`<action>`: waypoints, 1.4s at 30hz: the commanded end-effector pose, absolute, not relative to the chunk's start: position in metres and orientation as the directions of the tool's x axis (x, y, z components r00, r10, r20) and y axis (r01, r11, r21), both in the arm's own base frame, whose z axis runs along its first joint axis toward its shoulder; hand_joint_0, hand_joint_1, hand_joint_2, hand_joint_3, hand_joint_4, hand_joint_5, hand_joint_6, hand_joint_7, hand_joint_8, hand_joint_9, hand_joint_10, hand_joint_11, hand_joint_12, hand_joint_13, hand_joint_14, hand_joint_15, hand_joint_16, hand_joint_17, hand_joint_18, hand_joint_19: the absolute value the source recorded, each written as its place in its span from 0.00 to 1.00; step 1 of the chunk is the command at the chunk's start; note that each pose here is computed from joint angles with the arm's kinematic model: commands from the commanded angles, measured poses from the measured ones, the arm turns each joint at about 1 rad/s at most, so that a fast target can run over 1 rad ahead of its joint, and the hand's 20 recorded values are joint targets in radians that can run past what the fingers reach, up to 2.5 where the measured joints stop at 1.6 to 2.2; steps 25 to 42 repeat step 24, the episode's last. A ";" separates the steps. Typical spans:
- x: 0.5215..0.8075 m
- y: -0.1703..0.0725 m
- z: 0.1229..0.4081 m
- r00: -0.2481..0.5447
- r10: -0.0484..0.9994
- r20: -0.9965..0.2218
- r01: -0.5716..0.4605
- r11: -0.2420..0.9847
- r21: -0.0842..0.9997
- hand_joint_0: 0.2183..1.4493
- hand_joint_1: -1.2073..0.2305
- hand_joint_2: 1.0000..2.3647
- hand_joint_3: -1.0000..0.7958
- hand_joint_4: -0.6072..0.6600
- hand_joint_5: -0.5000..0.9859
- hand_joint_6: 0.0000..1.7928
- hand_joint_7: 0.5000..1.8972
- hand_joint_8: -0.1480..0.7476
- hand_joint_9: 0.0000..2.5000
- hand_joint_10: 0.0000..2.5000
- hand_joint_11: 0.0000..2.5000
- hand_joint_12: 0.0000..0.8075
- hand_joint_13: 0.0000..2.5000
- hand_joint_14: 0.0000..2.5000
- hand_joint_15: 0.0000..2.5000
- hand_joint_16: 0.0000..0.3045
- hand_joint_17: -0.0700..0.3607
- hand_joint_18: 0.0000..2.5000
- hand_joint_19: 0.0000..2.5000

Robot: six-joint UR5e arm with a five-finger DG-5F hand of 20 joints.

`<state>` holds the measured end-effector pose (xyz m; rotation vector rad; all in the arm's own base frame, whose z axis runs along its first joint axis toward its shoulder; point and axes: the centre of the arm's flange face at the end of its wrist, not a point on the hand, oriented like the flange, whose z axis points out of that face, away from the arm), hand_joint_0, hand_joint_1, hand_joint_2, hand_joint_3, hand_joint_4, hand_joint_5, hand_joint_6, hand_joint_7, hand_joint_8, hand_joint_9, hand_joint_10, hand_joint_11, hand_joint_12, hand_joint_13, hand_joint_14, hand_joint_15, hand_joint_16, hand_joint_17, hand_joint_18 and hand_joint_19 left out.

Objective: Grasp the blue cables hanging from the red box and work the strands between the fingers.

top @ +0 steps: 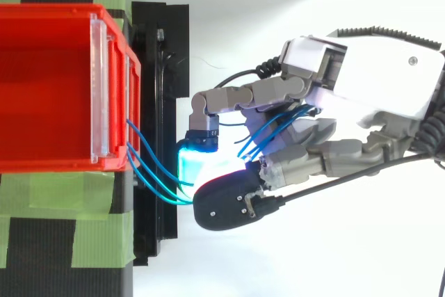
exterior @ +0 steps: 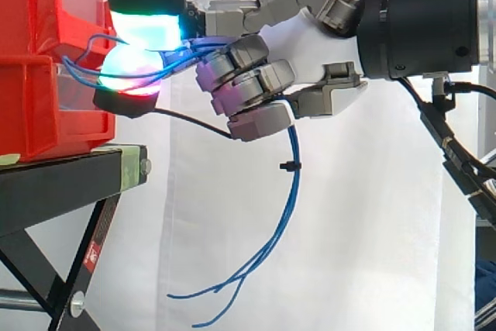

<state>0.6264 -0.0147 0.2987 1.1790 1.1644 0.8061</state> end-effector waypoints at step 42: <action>0.626 -0.015 0.299 0.251 0.934 -0.253 0.090 0.238 0.967 0.55 0.35 0.02 0.36 0.59 0.73 0.00 0.75 0.57 0.33 1.00 0.92 0.50 0.40 1.00 0.58 0.19 0.47 0.56 0.59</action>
